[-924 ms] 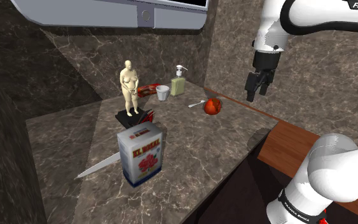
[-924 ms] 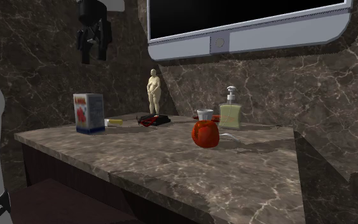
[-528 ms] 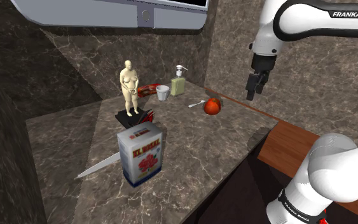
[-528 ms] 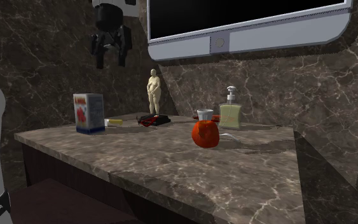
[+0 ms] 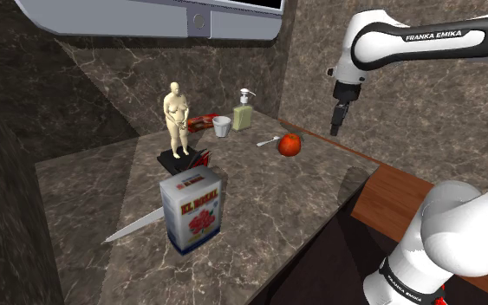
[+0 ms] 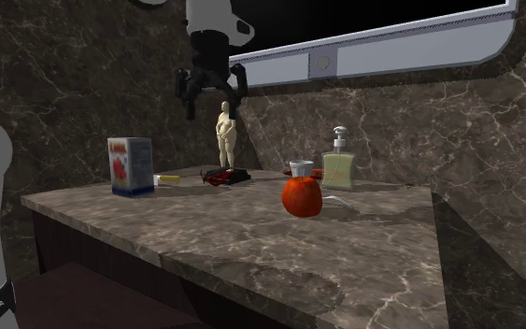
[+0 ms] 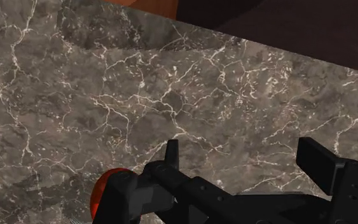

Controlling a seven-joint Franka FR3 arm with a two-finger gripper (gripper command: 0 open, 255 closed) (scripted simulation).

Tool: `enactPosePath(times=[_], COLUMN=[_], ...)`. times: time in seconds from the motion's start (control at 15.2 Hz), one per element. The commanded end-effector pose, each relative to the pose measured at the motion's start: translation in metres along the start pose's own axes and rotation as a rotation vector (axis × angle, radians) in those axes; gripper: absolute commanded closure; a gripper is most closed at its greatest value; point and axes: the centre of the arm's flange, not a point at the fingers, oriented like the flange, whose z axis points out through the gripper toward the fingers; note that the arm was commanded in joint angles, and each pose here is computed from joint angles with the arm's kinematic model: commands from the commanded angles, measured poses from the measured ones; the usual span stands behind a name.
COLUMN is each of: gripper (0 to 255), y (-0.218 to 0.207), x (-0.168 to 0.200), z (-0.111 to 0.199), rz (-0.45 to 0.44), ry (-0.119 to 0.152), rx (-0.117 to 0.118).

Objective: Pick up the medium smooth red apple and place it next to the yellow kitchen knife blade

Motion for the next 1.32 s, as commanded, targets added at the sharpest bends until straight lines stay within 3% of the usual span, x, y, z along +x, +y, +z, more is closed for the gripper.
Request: enactPosePath(times=[0.0, 0.73, 1.25], gripper=[0, 0, 0], y=[0.021, 0.123, 0.174], x=[0.011, 0.096, 0.17], z=[0.01, 0.059, 0.089], rz=[-0.065, -0.393, -0.611], ry=[0.008, 0.049, 0.077], rx=[-0.002, 0.0, 0.001])
